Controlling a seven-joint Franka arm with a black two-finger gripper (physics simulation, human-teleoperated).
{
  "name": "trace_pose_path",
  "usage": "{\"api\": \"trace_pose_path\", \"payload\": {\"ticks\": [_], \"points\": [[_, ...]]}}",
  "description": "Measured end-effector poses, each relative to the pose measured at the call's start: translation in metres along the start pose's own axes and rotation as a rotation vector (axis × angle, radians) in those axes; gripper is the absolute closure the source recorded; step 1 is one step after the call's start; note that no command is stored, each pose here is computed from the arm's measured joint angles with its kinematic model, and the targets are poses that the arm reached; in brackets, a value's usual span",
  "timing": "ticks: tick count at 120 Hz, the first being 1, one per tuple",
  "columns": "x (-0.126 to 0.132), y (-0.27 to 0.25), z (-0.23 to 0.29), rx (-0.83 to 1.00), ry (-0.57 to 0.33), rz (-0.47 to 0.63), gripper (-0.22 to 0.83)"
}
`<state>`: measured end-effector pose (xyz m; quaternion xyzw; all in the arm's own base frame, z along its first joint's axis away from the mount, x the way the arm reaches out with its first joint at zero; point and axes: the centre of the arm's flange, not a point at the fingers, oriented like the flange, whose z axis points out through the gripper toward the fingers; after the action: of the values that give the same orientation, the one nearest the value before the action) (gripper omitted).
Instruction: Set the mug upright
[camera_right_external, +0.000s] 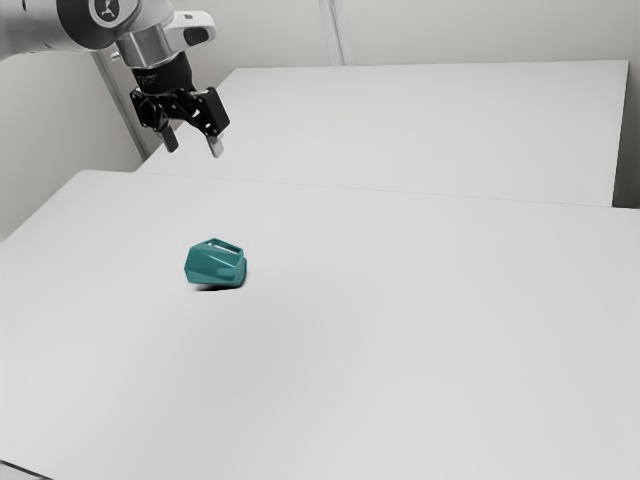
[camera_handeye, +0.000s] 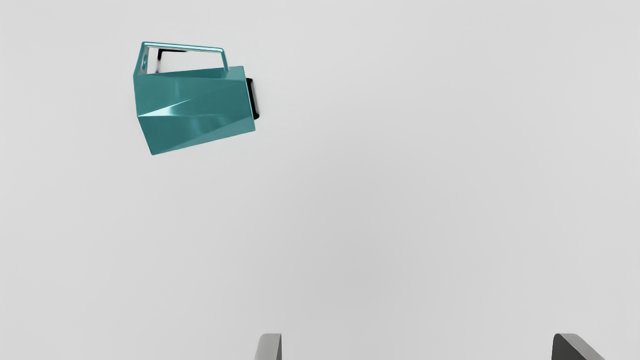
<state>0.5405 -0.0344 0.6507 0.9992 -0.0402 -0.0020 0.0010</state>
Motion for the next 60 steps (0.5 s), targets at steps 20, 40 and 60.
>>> {"api": "trace_pose_path", "payload": {"ticks": [20,40,60], "points": [[0.000,-0.002,0.000,-0.001,0.000,-0.005,0.02],[-0.006,-0.005,-0.002,0.001,0.003,-0.012,0.02],[-0.014,-0.023,-0.001,0.005,0.004,-0.044,0.02]]}}
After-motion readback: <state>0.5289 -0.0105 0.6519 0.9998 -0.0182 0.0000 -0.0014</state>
